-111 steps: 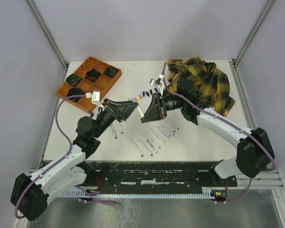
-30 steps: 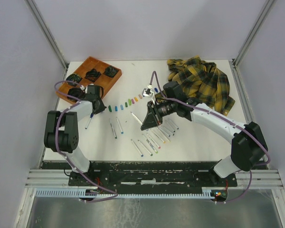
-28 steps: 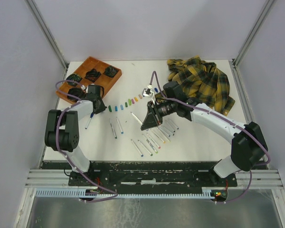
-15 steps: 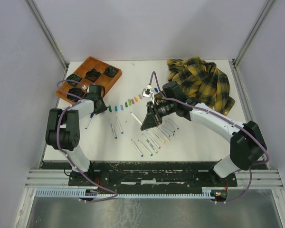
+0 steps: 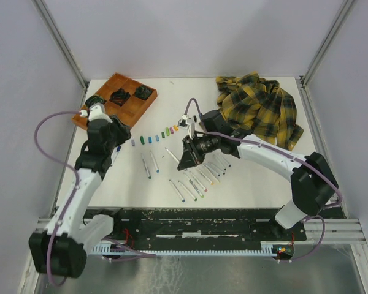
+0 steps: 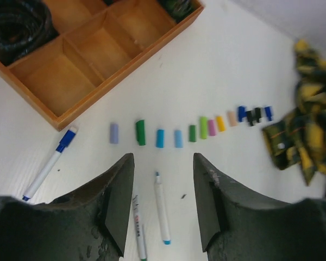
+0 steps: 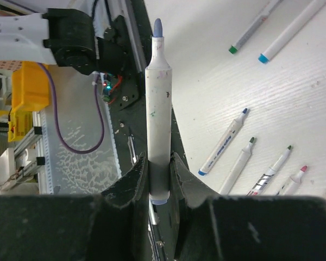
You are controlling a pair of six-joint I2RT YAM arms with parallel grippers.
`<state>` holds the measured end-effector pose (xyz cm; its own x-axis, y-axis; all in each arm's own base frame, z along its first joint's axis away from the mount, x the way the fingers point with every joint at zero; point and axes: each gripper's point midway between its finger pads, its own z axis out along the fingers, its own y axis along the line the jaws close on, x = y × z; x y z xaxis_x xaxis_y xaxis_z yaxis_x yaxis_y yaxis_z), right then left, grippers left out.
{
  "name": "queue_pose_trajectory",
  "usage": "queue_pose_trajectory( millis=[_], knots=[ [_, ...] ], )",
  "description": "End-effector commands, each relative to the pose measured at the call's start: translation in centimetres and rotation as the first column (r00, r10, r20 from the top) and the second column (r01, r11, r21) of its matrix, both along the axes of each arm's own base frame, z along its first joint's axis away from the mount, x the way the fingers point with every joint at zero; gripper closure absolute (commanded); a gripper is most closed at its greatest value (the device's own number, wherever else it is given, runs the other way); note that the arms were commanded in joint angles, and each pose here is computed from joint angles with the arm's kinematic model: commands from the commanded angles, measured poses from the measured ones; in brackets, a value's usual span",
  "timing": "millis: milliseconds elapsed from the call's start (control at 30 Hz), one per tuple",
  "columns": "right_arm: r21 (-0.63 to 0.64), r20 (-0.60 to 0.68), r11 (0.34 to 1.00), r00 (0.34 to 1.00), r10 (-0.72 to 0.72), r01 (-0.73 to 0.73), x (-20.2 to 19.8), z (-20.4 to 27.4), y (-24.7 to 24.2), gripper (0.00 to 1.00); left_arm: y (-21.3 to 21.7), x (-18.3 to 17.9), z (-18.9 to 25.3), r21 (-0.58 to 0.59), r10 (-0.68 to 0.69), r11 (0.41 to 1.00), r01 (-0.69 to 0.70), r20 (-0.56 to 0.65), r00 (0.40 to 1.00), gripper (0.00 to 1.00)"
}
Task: Open the pen caps
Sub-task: Place the pen cap at the center of the board, then place the pen at the center of the board.
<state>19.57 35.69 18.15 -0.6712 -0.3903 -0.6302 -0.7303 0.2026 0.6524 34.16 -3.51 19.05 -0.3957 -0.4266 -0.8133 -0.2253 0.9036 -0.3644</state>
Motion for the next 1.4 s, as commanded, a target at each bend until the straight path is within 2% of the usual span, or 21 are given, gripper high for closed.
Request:
queue_pose_trajectory(
  millis=[0,233,367,467,667,1067,1367],
  knots=[
    [-0.104,0.038,0.988,0.993,-0.113,0.117,1.5,-0.8,1.7,1.00,-0.4,-3.5,7.3,-0.109,0.008,0.994,0.018,0.235,0.972,0.42],
    [-0.308,0.081,0.908,0.959,-0.273,0.285,2.6,-3.4,5.4,1.00,1.3,-11.6,16.8,-0.123,0.051,0.992,0.013,0.511,0.858,0.26],
    [-0.393,0.073,0.859,0.943,-0.326,0.327,2.6,-5.1,8.5,1.00,2.0,-15.2,18.7,-0.134,0.073,0.991,0.008,0.587,0.806,0.24],
    [-0.449,0.091,0.826,0.937,-0.337,0.341,2.0,-7.0,11.0,1.00,2.6,-16.8,18.6,-0.138,0.092,0.990,-0.012,0.594,0.799,0.24],
    [-0.503,0.211,0.759,0.911,-0.355,0.413,1.9,-9.1,14.1,0.98,3.2,-17.5,16.4,-0.119,0.106,0.992,-0.048,0.549,0.829,0.23],
    [-0.525,0.256,0.688,0.864,-0.434,0.501,3.9,-12.4,17.4,0.92,3.5,-18.0,14.6,-0.127,0.120,0.990,-0.062,0.529,0.840,0.23],
    [-0.542,0.307,0.624,0.824,-0.477,0.563,4.6,-14.3,17.6,0.83,3.4,-18.1,14.3,-0.139,0.122,0.989,-0.056,0.533,0.837,0.23]
  ],
)
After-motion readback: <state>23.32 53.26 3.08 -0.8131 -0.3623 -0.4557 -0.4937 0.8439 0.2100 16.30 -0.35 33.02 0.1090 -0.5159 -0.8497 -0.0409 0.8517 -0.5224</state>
